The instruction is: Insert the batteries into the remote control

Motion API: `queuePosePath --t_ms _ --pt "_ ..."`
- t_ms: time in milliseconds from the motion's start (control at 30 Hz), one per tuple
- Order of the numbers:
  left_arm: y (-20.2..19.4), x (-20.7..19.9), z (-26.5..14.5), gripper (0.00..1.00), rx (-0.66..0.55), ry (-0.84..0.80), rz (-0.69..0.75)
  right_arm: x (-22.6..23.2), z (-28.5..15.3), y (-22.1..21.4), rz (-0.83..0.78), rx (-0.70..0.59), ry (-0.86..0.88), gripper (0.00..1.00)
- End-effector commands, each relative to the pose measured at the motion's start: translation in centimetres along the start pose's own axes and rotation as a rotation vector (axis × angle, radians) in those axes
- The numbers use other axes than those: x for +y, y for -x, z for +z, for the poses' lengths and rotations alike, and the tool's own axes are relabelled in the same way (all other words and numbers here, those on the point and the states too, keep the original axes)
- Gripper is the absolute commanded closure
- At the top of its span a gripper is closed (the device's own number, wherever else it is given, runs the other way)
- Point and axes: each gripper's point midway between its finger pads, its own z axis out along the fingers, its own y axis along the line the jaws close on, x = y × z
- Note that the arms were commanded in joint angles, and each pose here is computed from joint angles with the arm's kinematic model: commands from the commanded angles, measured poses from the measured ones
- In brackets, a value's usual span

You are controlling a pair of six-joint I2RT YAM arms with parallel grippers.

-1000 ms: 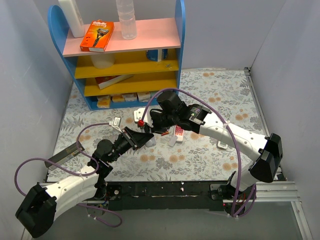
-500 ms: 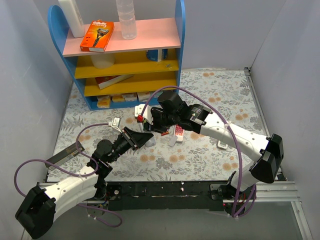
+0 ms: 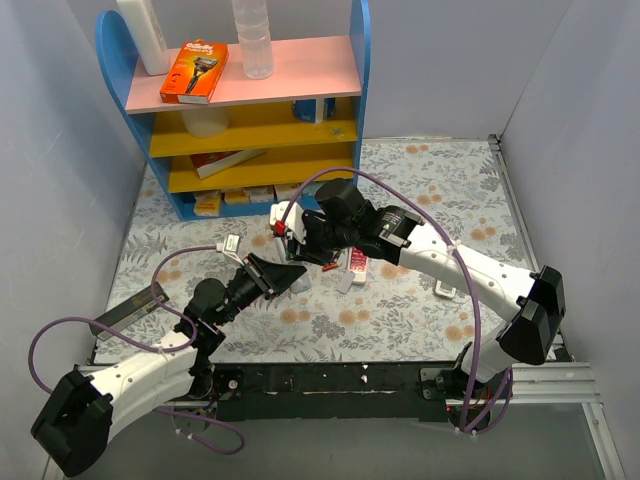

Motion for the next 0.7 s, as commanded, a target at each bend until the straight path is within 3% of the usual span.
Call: queuePosePath --t_ms 0,467,667 --pt "-0.5 -4.6 -0.1 1.00 0.047 -0.173 0.074 -2.3 0.0 1.3 0.007 -0.029 -0.059 0.66" --pt "-0.9 -5.8 0.0 1.00 0.081 -0.228 0.114 -2.0 0.5 1.2 0.046 -0.007 0.094 0.66" --pt "-0.9 -5.7 0.1 1.00 0.084 -0.229 0.114 -1.6 0.7 1.6 0.038 -0.035 0.119 0.71"
